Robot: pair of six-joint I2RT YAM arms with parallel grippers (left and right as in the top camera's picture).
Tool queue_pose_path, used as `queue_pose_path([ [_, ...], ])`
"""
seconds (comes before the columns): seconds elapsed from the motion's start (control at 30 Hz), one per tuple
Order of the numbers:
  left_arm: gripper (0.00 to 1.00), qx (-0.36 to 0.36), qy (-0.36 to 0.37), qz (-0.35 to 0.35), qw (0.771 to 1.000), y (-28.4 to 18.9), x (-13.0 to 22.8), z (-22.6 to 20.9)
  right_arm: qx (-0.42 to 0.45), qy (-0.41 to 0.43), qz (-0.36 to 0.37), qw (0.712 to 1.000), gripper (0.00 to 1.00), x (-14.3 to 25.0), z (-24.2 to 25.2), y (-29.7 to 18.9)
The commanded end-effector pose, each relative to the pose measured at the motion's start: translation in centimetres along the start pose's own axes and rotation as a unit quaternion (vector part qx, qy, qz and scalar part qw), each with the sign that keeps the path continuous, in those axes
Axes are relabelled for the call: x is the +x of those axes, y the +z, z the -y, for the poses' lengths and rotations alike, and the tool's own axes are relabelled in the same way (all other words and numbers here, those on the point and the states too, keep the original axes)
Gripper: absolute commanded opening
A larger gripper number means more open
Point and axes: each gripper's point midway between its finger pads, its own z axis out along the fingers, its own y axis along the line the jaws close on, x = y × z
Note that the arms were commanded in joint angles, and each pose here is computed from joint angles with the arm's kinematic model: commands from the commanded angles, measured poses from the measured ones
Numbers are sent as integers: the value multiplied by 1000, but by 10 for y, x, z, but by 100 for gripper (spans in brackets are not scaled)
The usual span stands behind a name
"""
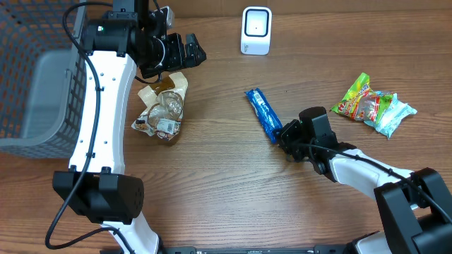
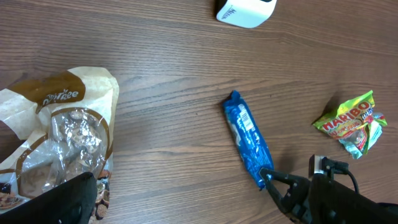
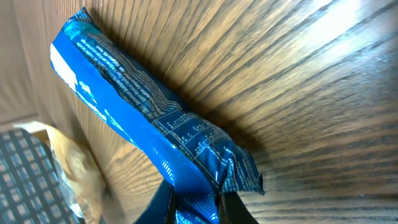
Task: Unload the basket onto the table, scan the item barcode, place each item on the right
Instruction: 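Lift the blue packet up to the white scanner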
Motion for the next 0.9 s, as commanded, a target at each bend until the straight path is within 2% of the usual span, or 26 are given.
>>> queue_pose_path([
  [0.0,100,-2,10,14,1000,-9,-4,1,-28,-69,-16,997,4,3,-23,-3],
  [0.2,100,-2,10,14,1000,-9,-4,1,6,-181,-29,983,4,-1,-45,-16],
  [0.33,100,-2,10,14,1000,-9,-4,1,92,-275,3,957,4,-24,-55,-38],
  [0.57,100,-2,10,14,1000,-9,-4,1,270,-405,121,865,4,-76,-74,-102],
  [0.73,100,-2,10,14,1000,-9,-4,1,363,-462,205,783,4,-95,-87,-138],
  [0.87,100,-2,10,14,1000,-9,-4,1,400,-507,272,713,4,-101,-110,-152],
])
